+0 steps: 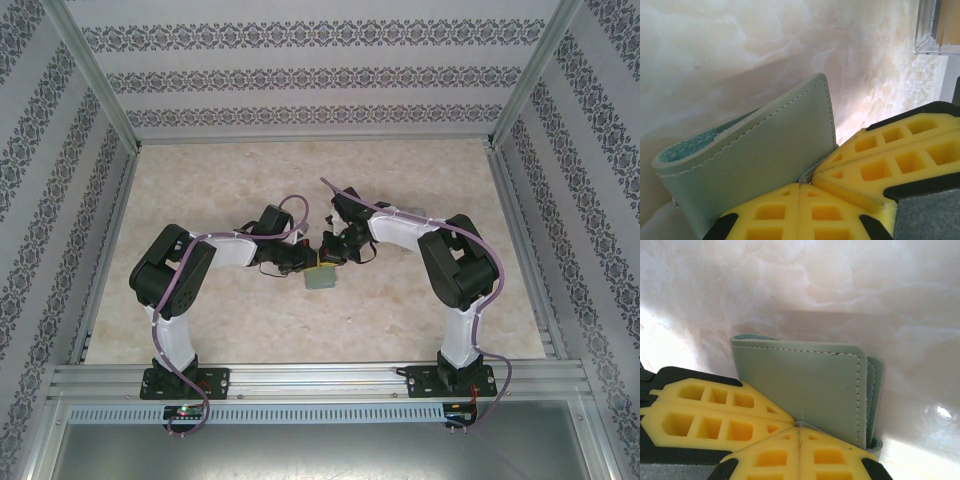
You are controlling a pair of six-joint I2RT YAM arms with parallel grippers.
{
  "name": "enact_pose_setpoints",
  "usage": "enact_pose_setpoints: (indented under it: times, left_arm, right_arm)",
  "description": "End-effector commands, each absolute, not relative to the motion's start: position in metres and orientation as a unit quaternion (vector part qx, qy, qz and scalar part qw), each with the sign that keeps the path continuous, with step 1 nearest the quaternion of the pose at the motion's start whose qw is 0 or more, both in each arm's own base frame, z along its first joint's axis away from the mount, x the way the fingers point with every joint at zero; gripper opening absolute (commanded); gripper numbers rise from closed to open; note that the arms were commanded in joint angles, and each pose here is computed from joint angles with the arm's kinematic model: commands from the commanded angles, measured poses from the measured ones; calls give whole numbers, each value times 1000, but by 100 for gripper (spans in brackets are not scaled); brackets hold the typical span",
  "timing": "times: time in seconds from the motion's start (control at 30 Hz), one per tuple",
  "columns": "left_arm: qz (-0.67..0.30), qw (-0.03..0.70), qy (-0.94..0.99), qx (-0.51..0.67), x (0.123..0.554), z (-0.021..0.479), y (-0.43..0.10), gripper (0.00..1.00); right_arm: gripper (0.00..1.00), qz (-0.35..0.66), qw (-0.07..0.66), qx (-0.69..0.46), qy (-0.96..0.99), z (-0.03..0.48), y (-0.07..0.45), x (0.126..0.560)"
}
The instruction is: Put the credit cards into the card holder
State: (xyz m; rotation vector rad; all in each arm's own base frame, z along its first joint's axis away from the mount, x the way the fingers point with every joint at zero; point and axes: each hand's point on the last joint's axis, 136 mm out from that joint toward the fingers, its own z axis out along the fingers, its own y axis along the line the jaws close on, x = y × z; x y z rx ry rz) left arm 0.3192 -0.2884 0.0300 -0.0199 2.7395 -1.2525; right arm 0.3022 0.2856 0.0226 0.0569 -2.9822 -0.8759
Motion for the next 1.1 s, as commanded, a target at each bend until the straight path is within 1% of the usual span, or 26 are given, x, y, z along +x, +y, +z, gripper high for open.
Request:
enact_pose_setpoints:
  times: [0.0,0.07,0.27,0.47,0.53,0.67,0.83,0.93,1.07]
  left_arm:
    - [-355,41,933,-34,304,-20,-270,2]
    - [-362,46,930,-35,306,-17,-271,3]
    - [-395,64,916,-33,314,2,-275,8]
    - [-409,74,909,-33,317,15,-278,17]
    - [-417,74,905,-37,319,17,-277,18]
    - [-444,77,891,-52,326,27,-276,19]
    - [-458,98,881,-62,333,47,-265,19]
    - [-450,105,885,-61,334,54,-256,19]
    - [-411,112,903,-48,331,46,-244,19]
  right_arm:
    - [0,-58,102,33,-992,-92,219,239]
    - [0,-39,102,42,-993,-93,214,237]
    - [0,-42,103,81,-990,-87,220,214]
    - [0,-93,72,120,-986,-70,239,206]
    - [0,-108,65,127,-984,-65,244,207]
    - [0,-145,43,123,-981,-47,253,217]
    - [1,-207,6,113,-972,-10,268,242]
    - [3,-249,-9,105,-963,15,279,256]
    - [5,-287,-21,101,-952,43,288,267]
